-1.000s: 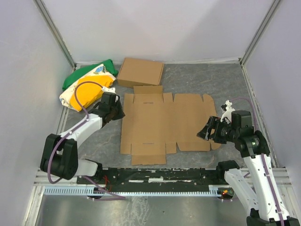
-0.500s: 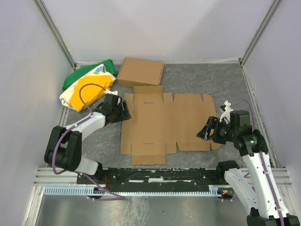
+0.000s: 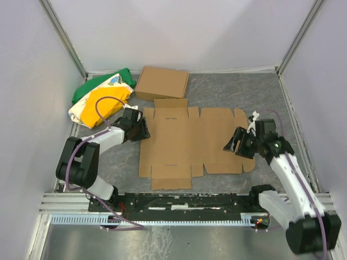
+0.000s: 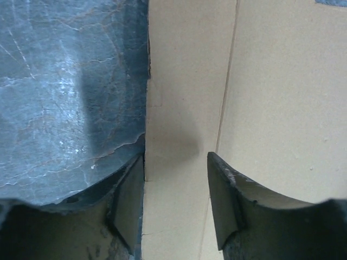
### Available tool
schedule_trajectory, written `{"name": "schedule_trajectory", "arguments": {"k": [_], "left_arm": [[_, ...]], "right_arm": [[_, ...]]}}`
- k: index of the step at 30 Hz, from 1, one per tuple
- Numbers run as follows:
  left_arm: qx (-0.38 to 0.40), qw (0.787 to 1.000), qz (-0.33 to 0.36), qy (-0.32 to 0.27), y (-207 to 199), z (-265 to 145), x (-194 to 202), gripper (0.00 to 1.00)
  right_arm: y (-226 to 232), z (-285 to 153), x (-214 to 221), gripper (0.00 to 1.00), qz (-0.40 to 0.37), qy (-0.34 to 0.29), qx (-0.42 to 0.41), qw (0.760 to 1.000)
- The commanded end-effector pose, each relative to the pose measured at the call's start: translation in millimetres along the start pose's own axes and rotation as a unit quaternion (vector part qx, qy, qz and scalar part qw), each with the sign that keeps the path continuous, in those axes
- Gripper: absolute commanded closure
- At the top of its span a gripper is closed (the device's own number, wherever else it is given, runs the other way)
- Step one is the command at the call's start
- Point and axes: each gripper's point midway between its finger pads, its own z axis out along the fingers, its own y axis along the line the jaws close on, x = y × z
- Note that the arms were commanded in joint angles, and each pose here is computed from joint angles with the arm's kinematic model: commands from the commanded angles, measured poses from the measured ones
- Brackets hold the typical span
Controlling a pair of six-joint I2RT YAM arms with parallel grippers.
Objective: Fold the paper box
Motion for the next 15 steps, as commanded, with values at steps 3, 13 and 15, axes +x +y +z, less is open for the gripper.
{"name": "schedule_trajectory", "arguments": {"k": [3,13,15], "left_arm": [[0.046,0.999,-0.007,-0.002,-19,0,-1,0.53],[0.111,0.993,-0.005,-0.042,-44,-26,-17,0.97],[0.132,0.990,-0.007,-0.047,-51,-32,-19,0.97]], "right_arm": [[-14,69,-49,0.32,0.020,-0.022,0.026,0.999],[-35,102,-56,0.33,0.032,-0.008,0.069,0.997],[-39,108,-50,0.33,0.035,0.002,0.071,0.997]]}}
